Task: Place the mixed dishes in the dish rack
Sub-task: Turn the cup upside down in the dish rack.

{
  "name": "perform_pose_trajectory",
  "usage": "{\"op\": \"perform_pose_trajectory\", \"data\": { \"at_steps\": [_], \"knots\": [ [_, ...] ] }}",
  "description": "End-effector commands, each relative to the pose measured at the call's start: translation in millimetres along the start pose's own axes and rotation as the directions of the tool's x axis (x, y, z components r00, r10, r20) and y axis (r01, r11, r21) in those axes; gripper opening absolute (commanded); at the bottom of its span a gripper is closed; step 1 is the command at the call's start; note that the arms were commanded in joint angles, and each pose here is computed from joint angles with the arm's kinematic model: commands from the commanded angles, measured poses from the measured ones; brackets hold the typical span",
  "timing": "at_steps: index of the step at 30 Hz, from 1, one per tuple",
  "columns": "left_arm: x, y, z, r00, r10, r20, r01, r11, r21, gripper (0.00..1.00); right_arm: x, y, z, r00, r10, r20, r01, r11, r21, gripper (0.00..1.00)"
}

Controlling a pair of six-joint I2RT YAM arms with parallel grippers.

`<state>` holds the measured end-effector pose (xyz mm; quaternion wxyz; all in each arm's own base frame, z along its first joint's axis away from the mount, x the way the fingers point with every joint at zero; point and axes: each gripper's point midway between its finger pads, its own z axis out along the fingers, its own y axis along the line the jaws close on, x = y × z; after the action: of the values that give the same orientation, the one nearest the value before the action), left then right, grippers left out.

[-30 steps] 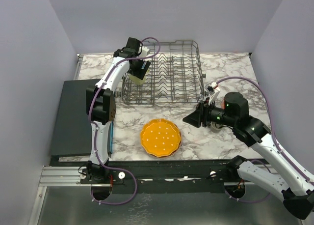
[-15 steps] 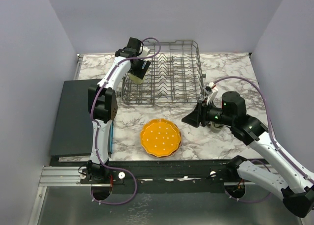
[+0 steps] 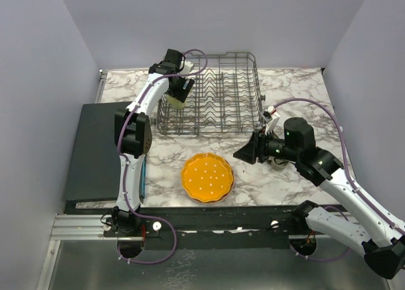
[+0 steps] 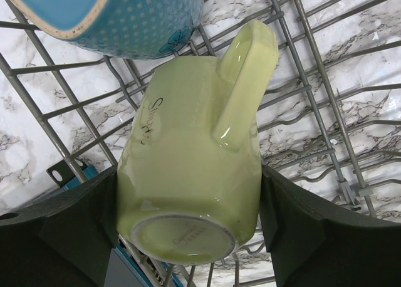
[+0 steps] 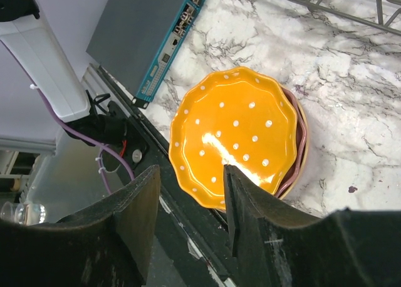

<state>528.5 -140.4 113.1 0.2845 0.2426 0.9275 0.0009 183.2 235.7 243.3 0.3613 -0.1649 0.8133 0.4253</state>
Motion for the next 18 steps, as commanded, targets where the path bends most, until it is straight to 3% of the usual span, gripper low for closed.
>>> {"op": "perform_pose_trajectory", "data": {
  "at_steps": [1,9,13,18],
  "knots": [
    [-17.9,12.0,-3.0,0.999,0.007,0.054,-0.005,0.999,-0.037,0.29,0.4,-0.4,1.3,1.0,-0.002,0.005,0.002,1.0,-0.002,0.52],
    [-18.0,12.0,-1.8,0.998,0.006,0.055,-0.004,0.999,-0.033,0.36,-1.1,-0.2,1.9,1.0,-0.002,0.004,0.002,1.0,-0.001,0.53],
    [-16.9,13.2,-0.8,0.999,0.005,0.052,-0.003,0.999,-0.036,0.47,-0.4,-0.4,1.5,1.0,-0.004,0.001,0.004,1.0,0.001,0.53],
    [-17.3,13.8,-0.8,0.999,0.005,0.053,-0.003,0.999,-0.04,0.49,-0.1,-0.7,0.5,1.0,-0.008,0.0,0.008,1.0,0.004,0.53]
  ]
}}
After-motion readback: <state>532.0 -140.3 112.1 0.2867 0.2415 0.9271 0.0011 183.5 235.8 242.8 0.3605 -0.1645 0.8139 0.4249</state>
